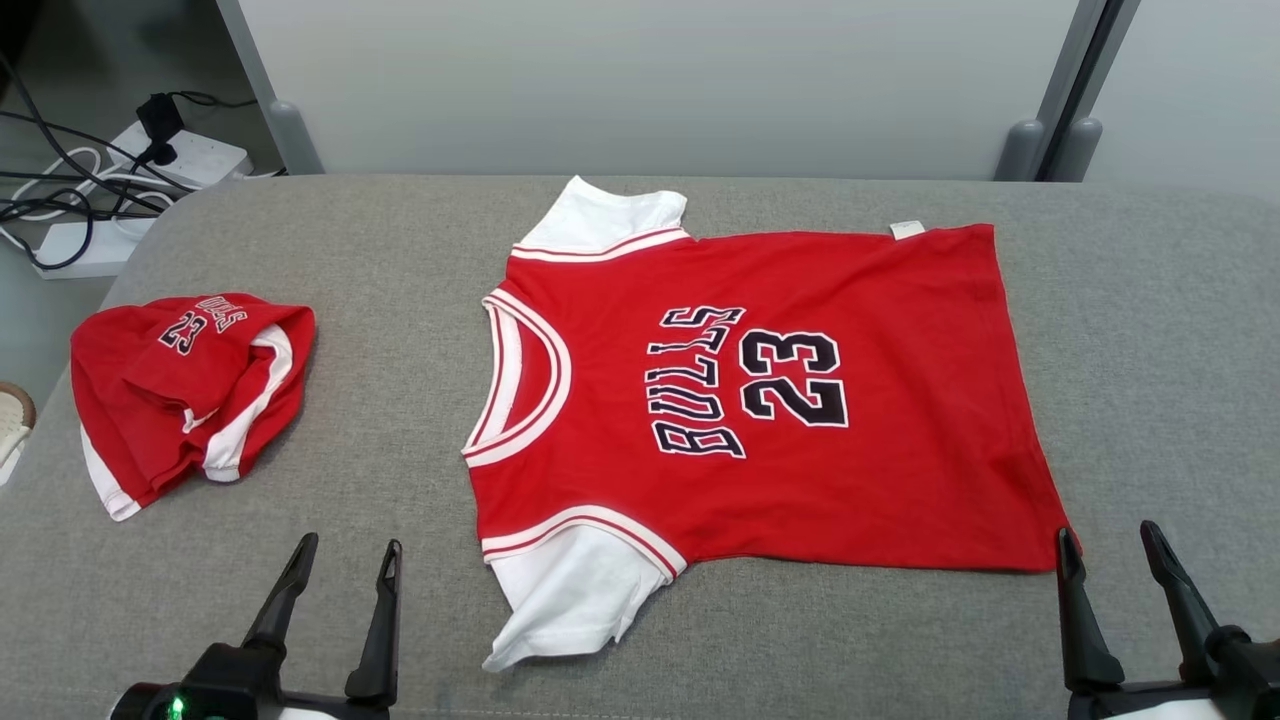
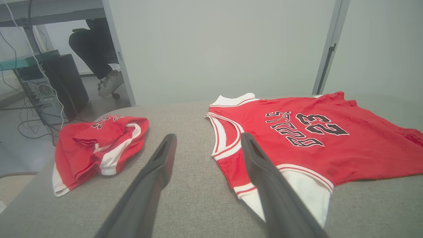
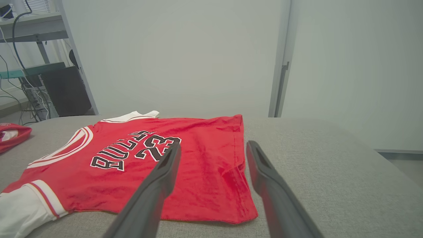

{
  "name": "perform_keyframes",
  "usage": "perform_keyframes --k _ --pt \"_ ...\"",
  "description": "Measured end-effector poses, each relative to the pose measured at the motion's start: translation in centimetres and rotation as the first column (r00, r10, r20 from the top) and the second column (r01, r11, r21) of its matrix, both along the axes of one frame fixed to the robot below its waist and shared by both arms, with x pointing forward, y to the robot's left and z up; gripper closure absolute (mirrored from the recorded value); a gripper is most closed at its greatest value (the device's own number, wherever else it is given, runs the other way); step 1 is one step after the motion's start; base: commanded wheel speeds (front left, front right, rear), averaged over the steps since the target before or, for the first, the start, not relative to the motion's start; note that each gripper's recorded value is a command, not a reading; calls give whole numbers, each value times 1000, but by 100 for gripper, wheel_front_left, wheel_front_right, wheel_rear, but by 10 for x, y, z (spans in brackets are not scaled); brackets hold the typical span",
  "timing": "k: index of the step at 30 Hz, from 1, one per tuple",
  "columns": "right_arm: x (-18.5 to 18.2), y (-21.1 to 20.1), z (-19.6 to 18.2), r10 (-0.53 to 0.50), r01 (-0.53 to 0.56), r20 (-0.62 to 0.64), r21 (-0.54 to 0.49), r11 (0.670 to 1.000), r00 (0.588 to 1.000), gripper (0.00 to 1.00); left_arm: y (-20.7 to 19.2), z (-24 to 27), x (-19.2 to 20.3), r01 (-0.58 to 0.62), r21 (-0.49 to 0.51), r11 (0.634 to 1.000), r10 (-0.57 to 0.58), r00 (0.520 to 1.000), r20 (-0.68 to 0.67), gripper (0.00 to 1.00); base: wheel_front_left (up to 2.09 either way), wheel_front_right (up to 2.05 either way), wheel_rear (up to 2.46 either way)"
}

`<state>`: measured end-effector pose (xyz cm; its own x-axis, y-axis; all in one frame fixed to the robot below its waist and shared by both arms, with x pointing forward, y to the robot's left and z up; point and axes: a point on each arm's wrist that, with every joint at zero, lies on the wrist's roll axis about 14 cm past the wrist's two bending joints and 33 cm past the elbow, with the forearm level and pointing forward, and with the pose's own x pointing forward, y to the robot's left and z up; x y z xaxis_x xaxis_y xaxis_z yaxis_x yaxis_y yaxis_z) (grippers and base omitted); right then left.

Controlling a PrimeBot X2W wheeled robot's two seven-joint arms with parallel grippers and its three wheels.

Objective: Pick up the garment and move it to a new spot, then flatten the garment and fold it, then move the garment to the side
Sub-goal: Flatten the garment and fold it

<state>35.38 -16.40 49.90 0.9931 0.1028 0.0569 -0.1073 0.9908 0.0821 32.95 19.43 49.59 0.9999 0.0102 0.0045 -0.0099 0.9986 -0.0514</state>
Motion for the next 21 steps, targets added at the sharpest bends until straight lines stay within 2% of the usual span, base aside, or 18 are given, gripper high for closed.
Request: perform_keyframes --k 6,9,14,21 --pt "11 1 -1 15 -15 -2 -8 1000 1000 0 -8 -8 4 59 11 998 -58 996 -68 0 0 0 0" --pt "17 -4 -14 20 -23 -70 -34 999 997 0 -20 -19 6 128 -8 992 -128 980 -149 0 0 0 0" --pt "22 -17 -49 22 -39 -236 -67 997 971 0 -39 -44 -1 217 -71 974 -228 925 -304 0 0 0 0" --pt "29 -25 -75 26 -58 -341 -84 995 940 0 -55 -73 -9 266 -148 953 -304 847 -436 0 0 0 0"
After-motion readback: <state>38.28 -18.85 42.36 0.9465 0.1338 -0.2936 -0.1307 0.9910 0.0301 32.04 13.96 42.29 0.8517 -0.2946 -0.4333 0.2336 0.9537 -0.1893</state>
